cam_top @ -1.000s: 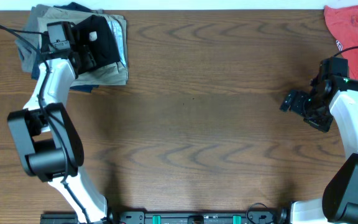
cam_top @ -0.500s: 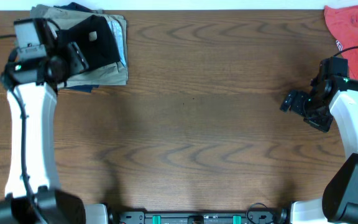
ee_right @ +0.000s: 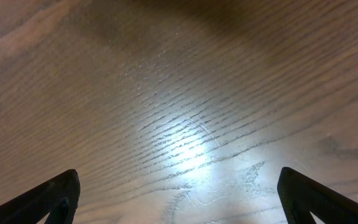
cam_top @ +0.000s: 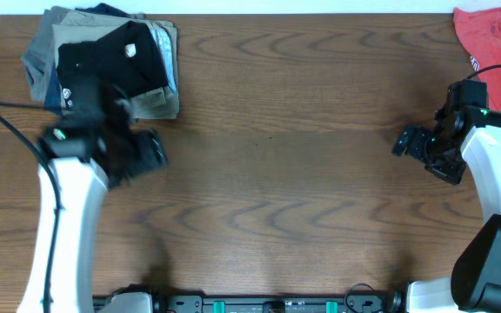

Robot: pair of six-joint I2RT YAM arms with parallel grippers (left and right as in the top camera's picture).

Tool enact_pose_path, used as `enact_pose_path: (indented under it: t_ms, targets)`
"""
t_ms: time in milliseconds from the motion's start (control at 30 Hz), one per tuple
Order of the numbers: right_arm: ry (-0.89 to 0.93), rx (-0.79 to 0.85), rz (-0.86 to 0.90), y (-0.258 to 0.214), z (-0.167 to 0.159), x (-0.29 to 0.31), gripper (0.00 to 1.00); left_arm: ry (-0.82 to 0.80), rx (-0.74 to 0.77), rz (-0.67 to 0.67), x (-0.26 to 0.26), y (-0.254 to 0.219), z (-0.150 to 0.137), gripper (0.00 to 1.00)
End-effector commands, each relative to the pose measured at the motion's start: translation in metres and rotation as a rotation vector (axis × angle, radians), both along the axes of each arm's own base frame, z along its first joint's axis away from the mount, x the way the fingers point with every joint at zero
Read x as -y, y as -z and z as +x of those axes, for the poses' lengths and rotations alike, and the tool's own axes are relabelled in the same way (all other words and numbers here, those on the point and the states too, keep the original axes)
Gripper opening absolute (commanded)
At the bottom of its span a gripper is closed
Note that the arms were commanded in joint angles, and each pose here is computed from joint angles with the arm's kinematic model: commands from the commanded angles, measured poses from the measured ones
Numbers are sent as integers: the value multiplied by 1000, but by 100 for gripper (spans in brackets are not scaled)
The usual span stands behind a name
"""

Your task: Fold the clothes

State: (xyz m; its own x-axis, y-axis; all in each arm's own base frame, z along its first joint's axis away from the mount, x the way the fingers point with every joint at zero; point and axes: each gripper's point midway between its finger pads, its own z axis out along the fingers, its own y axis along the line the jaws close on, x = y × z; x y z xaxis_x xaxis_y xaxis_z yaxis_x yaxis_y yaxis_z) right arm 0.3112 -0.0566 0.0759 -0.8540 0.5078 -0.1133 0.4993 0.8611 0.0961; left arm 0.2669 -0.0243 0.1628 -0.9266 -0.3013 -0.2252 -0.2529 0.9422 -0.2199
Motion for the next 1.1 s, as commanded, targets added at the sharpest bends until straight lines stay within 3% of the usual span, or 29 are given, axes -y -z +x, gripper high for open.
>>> enact_pose_path:
  t_ms: [0,167,200,233,1067]
  targets:
    - [-6,27,-7,-8,4,2,99,102,37,-35,27,10,-27,75]
    - [-6,26,-7,-8,4,2,99,188,149,-61,50,15,-56,75]
    - [-6,26,-7,-8,4,2,99,200,165,-64,52,14,-59,94]
    - [-6,26,-7,-8,4,2,99,211,181,-67,54,12,-63,98]
    - [-6,26,-7,-8,4,2,99,220,168,-65,52,11,-78,98]
